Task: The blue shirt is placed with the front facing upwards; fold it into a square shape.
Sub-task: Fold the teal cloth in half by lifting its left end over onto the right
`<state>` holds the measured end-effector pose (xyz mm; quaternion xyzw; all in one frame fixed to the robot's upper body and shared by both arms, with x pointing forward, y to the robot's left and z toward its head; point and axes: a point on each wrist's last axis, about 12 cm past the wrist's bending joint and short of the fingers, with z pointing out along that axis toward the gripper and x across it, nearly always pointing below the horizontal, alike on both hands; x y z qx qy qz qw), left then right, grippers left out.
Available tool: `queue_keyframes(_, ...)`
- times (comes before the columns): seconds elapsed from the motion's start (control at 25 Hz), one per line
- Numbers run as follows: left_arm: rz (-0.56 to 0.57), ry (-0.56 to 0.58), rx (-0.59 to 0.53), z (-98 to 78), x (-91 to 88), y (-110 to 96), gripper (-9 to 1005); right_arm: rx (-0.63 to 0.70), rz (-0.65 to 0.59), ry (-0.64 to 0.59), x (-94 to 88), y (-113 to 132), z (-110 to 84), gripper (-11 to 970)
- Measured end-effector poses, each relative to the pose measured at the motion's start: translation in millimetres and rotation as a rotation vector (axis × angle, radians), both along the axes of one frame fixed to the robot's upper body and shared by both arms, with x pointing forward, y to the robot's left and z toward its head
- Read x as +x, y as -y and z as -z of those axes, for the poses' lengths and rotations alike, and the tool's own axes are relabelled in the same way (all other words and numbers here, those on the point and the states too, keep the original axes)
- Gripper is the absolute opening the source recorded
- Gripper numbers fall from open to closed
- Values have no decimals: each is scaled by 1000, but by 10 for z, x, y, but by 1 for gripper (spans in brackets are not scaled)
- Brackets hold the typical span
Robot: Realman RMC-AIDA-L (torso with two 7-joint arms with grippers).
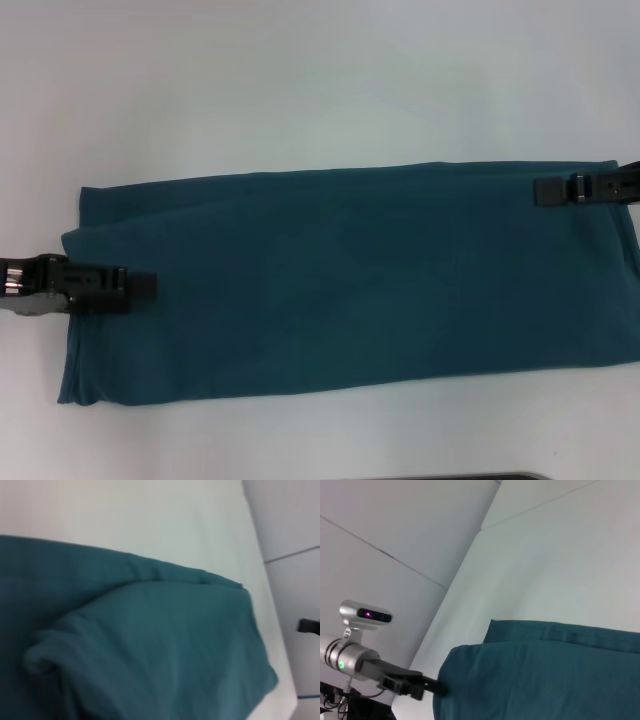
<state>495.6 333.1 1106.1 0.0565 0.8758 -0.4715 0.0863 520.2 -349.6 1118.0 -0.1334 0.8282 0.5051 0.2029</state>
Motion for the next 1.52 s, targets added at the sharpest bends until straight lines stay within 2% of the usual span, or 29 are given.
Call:
queue_keyframes(0.12, -33, -39, 64, 89, 23, -24, 733, 0, 1, -1, -1, 1, 1, 894)
queue_keyframes(0.48, -50, -74, 170, 182, 89, -3, 732, 1, 4, -5, -10, 3, 11, 894)
queue_keyframes(0.72, -33, -76, 198, 217, 124, 76, 732, 2, 5, -7, -18, 5, 18, 894)
queue_keyframes(0.96, -71, -64, 218, 228, 166, 57, 731, 2, 5, -7, -19, 4, 18, 894)
queue_keyframes(1.08, -86, -47, 212, 175, 184, 29, 731, 3, 4, -6, -17, 3, 16, 894)
queue_keyframes(1.32, -50, 22, 100, -143, 84, -25, 731, 3, 4, -7, -14, 1, 13, 894)
queue_keyframes(1.4, -26, 24, 66, -165, 65, 10, 731, 3, 5, -8, -18, 3, 16, 894)
queue_keyframes(1.52, -6, 8, 54, -111, 73, 86, 732, 4, 8, -9, -25, 10, 20, 894)
